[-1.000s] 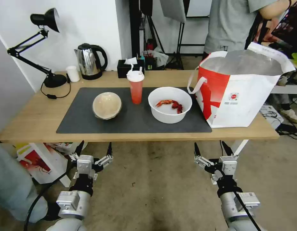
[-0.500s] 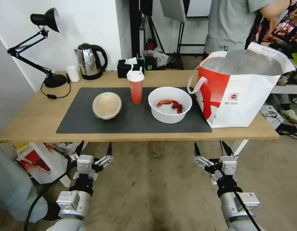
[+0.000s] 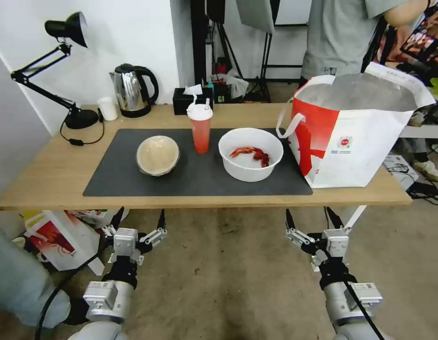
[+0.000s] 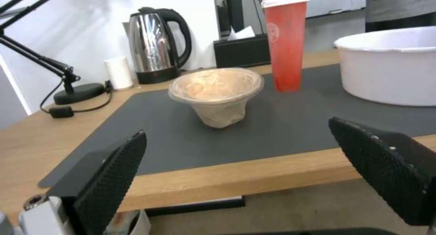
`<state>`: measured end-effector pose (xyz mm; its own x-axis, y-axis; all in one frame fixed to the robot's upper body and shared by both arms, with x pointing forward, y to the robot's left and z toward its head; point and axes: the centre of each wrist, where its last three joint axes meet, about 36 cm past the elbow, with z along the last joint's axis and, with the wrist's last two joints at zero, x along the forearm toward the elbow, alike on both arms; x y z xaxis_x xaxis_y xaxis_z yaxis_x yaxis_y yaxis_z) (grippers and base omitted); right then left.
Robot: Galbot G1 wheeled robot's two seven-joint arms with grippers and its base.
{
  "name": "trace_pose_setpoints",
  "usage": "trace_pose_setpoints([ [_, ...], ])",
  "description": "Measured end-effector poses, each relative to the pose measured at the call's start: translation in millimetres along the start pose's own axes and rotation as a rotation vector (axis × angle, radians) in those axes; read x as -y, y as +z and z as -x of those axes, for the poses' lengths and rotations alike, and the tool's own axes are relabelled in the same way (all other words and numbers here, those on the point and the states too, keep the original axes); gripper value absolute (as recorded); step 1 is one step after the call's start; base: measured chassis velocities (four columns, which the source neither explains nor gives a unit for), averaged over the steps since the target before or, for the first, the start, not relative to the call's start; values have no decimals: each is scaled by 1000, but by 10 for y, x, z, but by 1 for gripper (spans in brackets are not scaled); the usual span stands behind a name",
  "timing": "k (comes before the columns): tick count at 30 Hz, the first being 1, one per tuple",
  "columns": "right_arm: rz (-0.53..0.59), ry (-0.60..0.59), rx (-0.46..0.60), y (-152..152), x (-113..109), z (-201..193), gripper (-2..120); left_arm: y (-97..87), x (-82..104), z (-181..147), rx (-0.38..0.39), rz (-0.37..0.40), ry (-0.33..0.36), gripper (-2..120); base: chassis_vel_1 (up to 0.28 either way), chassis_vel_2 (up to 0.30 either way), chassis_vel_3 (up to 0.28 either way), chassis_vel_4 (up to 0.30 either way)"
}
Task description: Pick up the trash from the table and place it into the takeout bag.
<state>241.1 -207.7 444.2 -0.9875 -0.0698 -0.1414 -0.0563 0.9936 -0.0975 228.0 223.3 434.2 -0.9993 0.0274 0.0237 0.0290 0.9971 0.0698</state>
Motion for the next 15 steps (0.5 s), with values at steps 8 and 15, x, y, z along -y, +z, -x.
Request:
trace_pose_setpoints([
  [8, 8, -88, 390, -269, -289, 210, 100, 0, 0, 0, 0, 0, 0, 100, 0, 0, 0, 0],
  [15, 42, -189, 438, -726, -192, 81, 100, 0, 0, 0, 0, 0, 0, 100, 0, 0, 0, 0],
])
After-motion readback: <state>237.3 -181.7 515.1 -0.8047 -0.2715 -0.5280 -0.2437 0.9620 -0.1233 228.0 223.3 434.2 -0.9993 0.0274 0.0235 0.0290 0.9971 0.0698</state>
